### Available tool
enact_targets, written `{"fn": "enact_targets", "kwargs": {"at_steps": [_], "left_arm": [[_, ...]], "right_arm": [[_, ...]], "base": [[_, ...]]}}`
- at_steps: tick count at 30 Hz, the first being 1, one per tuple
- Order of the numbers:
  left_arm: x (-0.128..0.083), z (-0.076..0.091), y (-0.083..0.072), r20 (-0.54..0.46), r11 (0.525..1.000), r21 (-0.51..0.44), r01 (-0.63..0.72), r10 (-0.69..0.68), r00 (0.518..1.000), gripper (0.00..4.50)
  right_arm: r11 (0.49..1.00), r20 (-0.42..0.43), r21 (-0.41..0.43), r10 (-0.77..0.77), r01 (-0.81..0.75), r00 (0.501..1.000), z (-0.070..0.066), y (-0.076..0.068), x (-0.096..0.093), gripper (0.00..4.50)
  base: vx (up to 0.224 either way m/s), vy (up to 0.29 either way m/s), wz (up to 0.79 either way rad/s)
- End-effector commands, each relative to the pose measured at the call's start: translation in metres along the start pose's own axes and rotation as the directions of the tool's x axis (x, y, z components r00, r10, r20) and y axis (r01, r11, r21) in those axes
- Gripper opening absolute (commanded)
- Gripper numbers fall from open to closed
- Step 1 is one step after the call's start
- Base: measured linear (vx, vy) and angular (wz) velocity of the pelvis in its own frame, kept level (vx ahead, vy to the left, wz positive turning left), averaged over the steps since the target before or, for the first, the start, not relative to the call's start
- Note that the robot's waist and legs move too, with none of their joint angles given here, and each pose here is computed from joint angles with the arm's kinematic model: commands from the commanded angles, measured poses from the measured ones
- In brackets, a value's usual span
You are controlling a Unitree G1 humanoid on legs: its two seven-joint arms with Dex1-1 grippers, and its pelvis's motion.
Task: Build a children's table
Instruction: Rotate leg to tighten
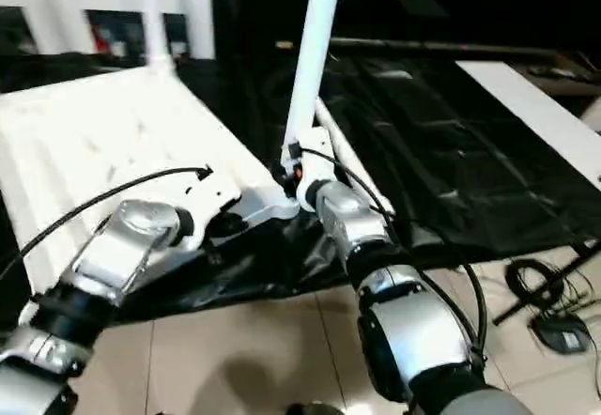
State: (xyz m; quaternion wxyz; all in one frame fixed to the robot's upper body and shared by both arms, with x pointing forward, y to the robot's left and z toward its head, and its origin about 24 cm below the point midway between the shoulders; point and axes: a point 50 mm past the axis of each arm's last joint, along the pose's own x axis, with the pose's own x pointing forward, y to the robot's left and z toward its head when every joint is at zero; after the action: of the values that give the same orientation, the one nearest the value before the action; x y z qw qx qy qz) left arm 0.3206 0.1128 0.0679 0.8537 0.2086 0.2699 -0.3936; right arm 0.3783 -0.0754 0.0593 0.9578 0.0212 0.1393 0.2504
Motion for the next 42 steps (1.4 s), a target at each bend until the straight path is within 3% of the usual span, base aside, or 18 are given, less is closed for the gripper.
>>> {"fn": "enact_targets", "kwargs": {"at_steps": [1,8,11,12,13,17,21,24,29,32,37,42], "left_arm": [[-0.005,0.032,-0.019,0.122,0.993,0.078,0.083,-0.093,0.988,0.0],[-0.007,0.026,-0.012,0.11,0.996,0.088,0.03,-0.039,0.993,0.0],[-0.008,0.024,-0.006,0.113,0.994,0.107,0.002,-0.015,0.994,0.0],[-0.008,0.024,-0.005,0.114,0.994,0.111,-0.002,-0.011,0.993,0.0],[-0.008,0.023,-0.003,0.113,0.994,0.111,-0.005,-0.008,0.994,0.0],[-0.012,0.021,0.005,0.118,0.991,0.131,-0.004,-0.012,0.993,0.0],[-0.013,0.021,0.01,0.127,0.991,0.136,-0.006,-0.011,0.992,0.0],[-0.015,0.02,0.019,0.14,0.991,0.136,-0.009,-0.01,0.99,0.0],[-0.015,0.019,0.027,0.15,0.992,0.125,-0.013,-0.006,0.989,0.0],[-0.013,0.019,0.031,0.163,0.993,0.115,-0.013,-0.006,0.987,0.0],[-0.009,0.017,0.034,0.174,0.994,0.11,-0.017,-0.003,0.985,0.0],[-0.004,0.014,0.038,0.194,0.99,0.118,-0.071,0.047,0.98,0.0]], "right_arm": [[0.989,-0.256,0.003,-0.141,0.147,0.956,-0.057,-0.023,-0.019,1.91],[0.994,-0.259,-0.029,-0.109,0.105,0.96,-0.055,-0.022,-0.018,1.91],[0.997,-0.226,-0.04,-0.073,0.066,0.971,-0.048,-0.02,-0.016,1.91],[0.997,-0.218,-0.041,-0.068,0.061,0.974,-0.047,-0.02,-0.015,2.47],[0.998,-0.202,-0.034,-0.052,0.046,0.978,-0.044,-0.019,-0.015,2.61],[1.0,-0.122,-0.014,0.012,-0.014,0.992,-0.022,-0.019,-0.011,2.95],[0.998,-0.089,-0.023,0.05,-0.052,0.995,-0.013,-0.02,-0.01,3.26],[0.992,-0.016,-0.034,0.122,-0.123,0.992,0.007,-0.023,-0.011,3.51],[0.977,0.038,-0.066,0.203,-0.201,0.978,0.02,-0.027,-0.016,3.95],[0.969,0.054,-0.106,0.231,-0.225,0.971,0.022,-0.032,-0.023,4.26],[0.97,0.076,-0.126,0.219,-0.209,0.973,0.021,-0.039,-0.033,4.26],[0.981,0.152,-0.114,0.175,-0.158,0.973,0.018,-0.048,-0.051,4.26]], "base": [[0.0,0.0,0.0],[0.0,0.0,0.0],[0.0,0.0,0.0],[0.0,0.0,0.0],[0.0,0.0,0.0],[0.0,0.0,0.0],[0.0,0.0,0.0],[0.0,0.0,0.0],[0.0,0.0,0.0],[0.0,0.0,0.0],[0.0,0.0,0.0],[0.0,0.0,0.0]]}}
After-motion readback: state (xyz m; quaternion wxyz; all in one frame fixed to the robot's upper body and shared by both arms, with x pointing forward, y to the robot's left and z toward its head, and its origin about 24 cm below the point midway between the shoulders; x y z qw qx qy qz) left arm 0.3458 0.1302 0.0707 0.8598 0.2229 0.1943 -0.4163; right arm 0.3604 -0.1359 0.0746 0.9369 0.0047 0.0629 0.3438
